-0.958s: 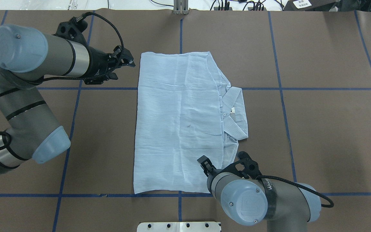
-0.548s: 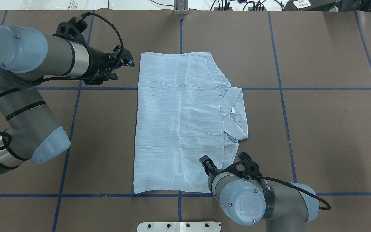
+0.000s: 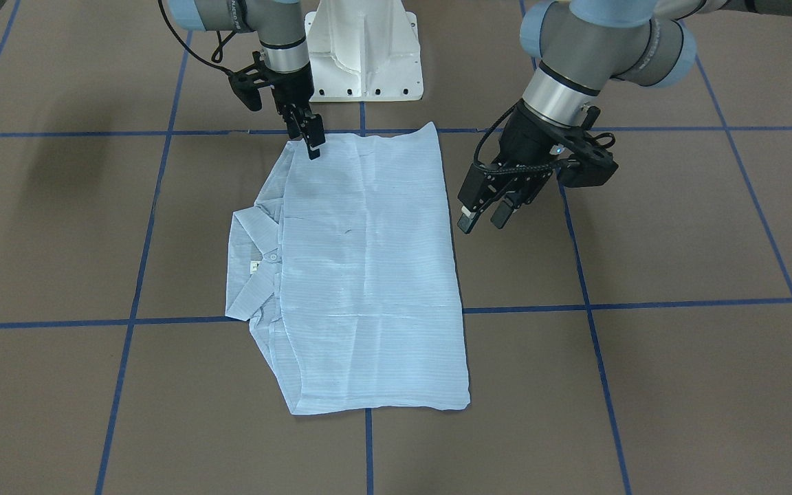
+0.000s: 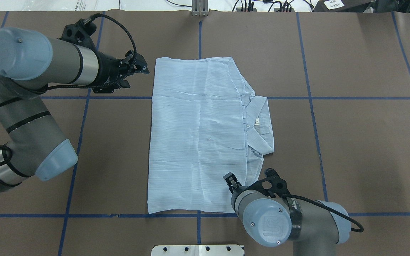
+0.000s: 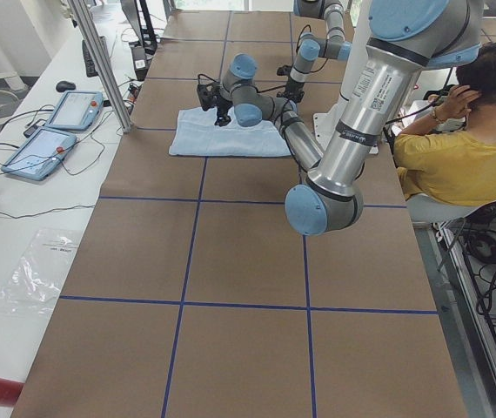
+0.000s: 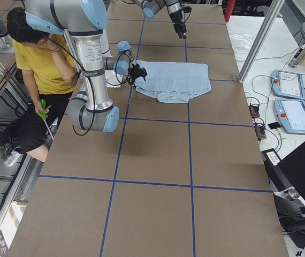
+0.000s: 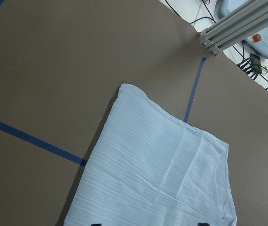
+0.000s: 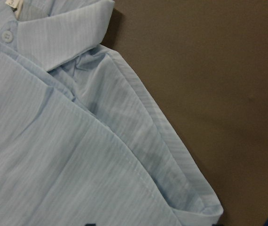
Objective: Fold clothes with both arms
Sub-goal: 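Lower the right gripper to the shirt's near corner and grasp it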
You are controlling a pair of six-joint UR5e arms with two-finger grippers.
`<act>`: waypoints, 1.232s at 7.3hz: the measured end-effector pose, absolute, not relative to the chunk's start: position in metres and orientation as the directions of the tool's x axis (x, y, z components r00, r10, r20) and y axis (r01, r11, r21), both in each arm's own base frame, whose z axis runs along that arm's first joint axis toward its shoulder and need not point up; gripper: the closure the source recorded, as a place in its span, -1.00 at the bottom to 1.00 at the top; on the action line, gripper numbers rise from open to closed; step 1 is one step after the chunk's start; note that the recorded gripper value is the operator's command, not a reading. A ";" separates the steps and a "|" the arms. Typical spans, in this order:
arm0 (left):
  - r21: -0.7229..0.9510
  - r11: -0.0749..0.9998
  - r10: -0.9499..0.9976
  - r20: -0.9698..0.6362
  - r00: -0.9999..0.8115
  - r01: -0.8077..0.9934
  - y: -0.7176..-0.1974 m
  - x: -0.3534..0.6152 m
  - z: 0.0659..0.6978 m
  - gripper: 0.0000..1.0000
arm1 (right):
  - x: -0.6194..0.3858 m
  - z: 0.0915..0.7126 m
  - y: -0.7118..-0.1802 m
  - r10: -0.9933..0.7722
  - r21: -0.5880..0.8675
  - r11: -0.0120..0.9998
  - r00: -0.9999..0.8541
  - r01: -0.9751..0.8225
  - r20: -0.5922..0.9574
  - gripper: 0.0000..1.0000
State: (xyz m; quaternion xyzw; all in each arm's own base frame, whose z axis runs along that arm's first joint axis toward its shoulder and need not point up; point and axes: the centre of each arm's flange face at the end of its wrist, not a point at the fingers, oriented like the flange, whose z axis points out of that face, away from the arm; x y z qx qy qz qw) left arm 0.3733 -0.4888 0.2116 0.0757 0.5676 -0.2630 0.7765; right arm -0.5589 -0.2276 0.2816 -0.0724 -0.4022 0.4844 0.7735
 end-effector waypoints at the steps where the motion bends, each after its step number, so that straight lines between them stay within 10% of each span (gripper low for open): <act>1: -0.181 0.850 -0.322 -0.921 0.217 0.494 -0.489 0.373 0.211 -0.48 | -0.559 0.286 -0.228 0.808 -0.496 0.519 0.212 -0.696 0.549 -0.66; 3: -0.181 0.850 -0.323 -0.921 0.217 0.494 -0.489 0.373 0.211 -0.48 | -0.558 0.293 -0.227 0.809 -0.487 0.519 0.221 -0.702 0.545 0.00; 4: -0.182 0.850 -0.323 -0.921 0.216 0.495 -0.488 0.373 0.211 -0.48 | -0.559 0.295 -0.226 0.809 -0.486 0.520 0.223 -0.703 0.543 0.99; 9: -0.180 0.851 -0.317 -0.925 0.210 0.493 -0.486 0.370 0.207 -0.48 | -0.556 0.290 -0.224 0.810 -0.496 0.522 0.222 -0.694 0.543 1.00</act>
